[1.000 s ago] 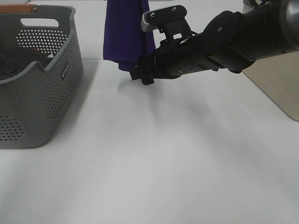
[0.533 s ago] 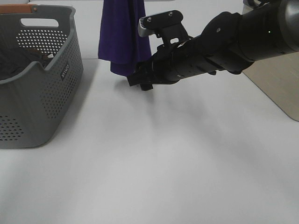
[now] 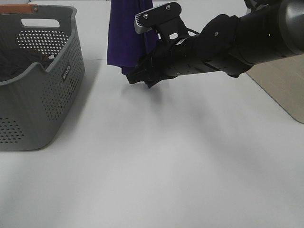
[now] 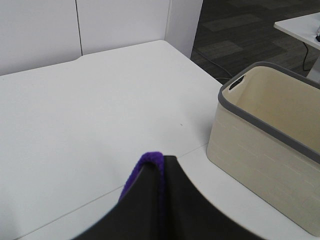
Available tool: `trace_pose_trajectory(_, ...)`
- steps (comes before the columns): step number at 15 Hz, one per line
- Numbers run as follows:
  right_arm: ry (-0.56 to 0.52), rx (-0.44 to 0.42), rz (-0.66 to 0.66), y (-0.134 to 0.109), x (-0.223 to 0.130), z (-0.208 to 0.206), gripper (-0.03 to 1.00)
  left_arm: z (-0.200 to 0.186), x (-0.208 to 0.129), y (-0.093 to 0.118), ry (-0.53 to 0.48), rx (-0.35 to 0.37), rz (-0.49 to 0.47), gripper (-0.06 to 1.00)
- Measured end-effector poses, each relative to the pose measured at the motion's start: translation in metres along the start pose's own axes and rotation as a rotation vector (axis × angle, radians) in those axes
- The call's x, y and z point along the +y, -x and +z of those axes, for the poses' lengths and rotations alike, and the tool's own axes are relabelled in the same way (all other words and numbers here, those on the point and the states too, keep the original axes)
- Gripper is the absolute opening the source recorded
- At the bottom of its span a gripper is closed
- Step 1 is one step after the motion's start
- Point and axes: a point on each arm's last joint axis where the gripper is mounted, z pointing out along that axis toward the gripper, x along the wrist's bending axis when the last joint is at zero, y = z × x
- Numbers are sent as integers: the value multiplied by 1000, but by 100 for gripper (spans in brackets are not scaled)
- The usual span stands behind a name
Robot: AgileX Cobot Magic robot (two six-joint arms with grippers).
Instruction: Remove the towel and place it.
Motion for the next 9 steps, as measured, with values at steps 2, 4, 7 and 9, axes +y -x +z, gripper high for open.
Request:
trace_pose_trajectory(2,-23,0,-1,-1,-7,8,25,0,0,1,5,-6,-9,0)
trace_pose_trajectory(4,-46,8,-5,-2,-12,12,30,0,0,1,5,-6,-9,0)
trace_pose_trajectory(7,-97,55,-21,-6,-18,13,50,0,1,1,6,-6,-9,0)
trace_pose_trajectory(9,-100,63,-24,-9,-18,13,53,0,1,1,6,-6,-9,0)
